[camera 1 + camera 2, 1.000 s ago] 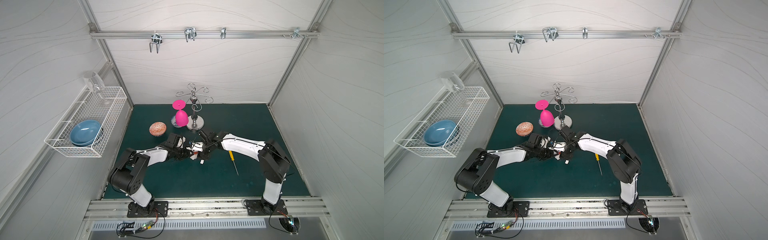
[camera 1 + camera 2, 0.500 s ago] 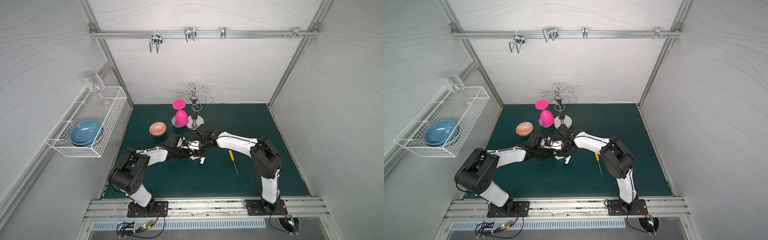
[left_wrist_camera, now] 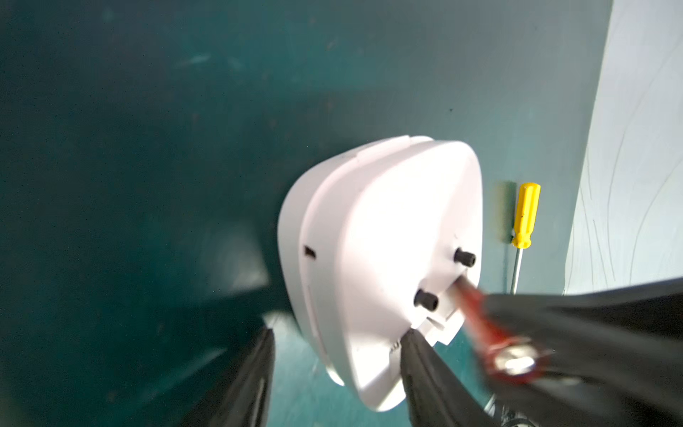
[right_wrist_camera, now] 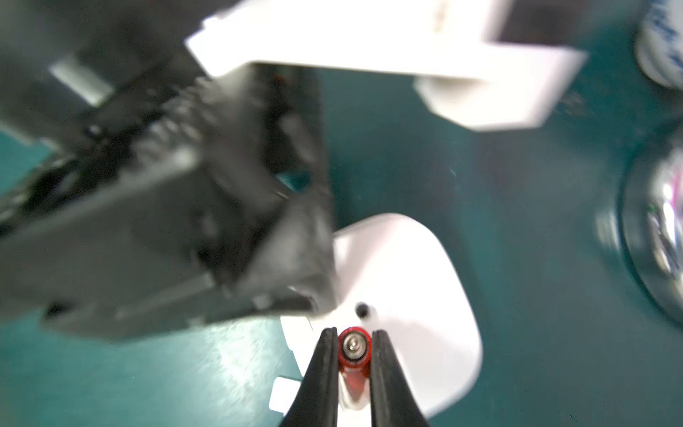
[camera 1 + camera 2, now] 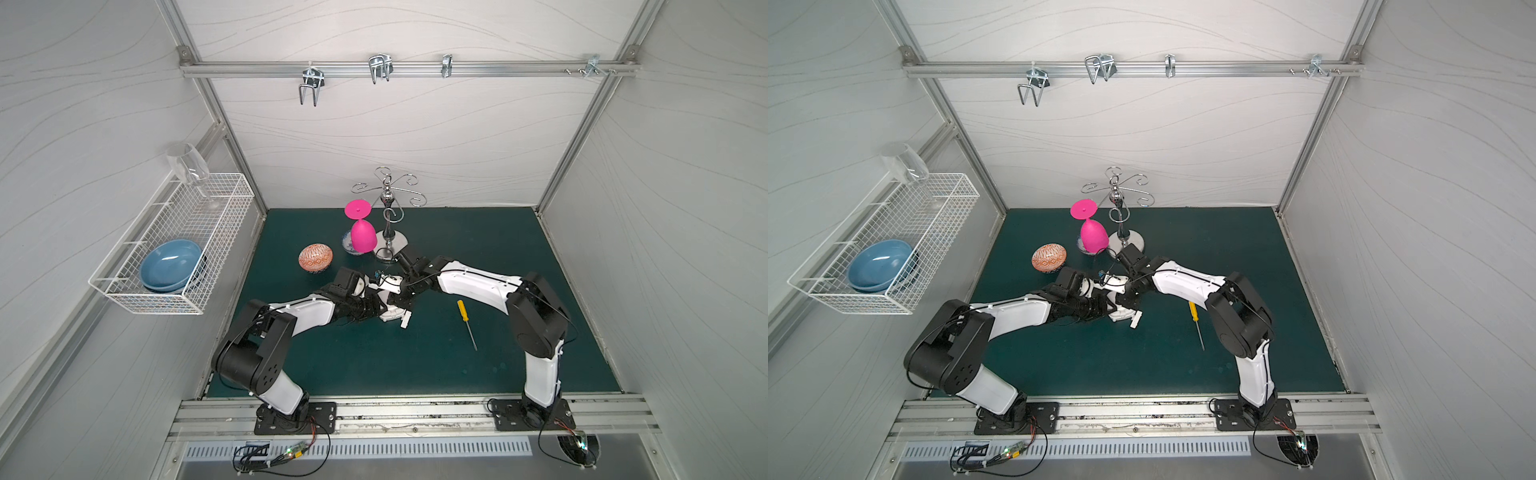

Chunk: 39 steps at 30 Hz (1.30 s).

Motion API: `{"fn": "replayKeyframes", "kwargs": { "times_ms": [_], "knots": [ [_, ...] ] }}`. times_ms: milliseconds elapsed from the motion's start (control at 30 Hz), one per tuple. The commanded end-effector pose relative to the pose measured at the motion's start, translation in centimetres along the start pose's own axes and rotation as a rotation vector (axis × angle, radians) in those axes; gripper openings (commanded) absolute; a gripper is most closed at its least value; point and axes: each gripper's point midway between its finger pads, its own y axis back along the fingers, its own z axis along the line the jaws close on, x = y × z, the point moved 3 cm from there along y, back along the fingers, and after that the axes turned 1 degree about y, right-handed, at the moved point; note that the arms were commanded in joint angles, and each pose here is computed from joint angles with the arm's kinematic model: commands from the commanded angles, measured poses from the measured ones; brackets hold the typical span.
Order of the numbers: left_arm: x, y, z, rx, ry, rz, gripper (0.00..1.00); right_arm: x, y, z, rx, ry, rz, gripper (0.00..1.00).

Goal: Remove the battery from the alarm
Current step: Remove the battery from the alarm, then adjust the cover at the center of the board.

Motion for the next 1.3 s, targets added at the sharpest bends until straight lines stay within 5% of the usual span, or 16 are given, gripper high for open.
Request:
{"fn": "replayKeyframes", "kwargs": {
  "times_ms": [0, 200, 300, 700, 833, 1033, 1167, 1267],
  "knots": [
    [0.2, 2.2, -0.8, -0.019, -0.034, -0.03, 0.65, -0.6, 6.8, -1.8, 0.081, -0.248, -0.087, 0.0],
    [-1.3, 4.4, -2.9, 0.016, -0.072, -0.086, 0.7, 7.1, 9.9, -1.1, 0.16, -0.752, 0.074, 0.0],
    [-2.7, 4.3, -2.8, -0.001, -0.075, -0.092, 0.69, 11.0, 9.4, -0.1, 0.196, -0.891, 0.204, 0.04],
    [-7.7, 0.9, -3.6, 0.006, -0.155, -0.059, 0.65, 16.6, 4.3, -0.6, 0.252, -1.05, 0.42, 0.09],
    [-8.4, 0.2, -3.7, 0.013, -0.174, -0.052, 0.65, 17.4, 3.4, -1.3, 0.285, -1.055, 0.462, 0.19],
    [-8.9, -0.9, -4.1, 0.064, -0.196, -0.018, 0.65, 15.8, 3.8, -1.4, 0.253, -1.058, 0.38, 0.42],
    [-9.0, -1.6, -4.3, 0.097, -0.19, 0.001, 0.61, 13.4, 5.8, -1.3, 0.236, -1.035, 0.224, 0.6],
    [-8.7, -2.0, -4.4, 0.122, -0.184, 0.02, 0.57, 10.7, 5.7, 0.1, 0.075, -1.077, 0.051, 0.67]
  ]
}}
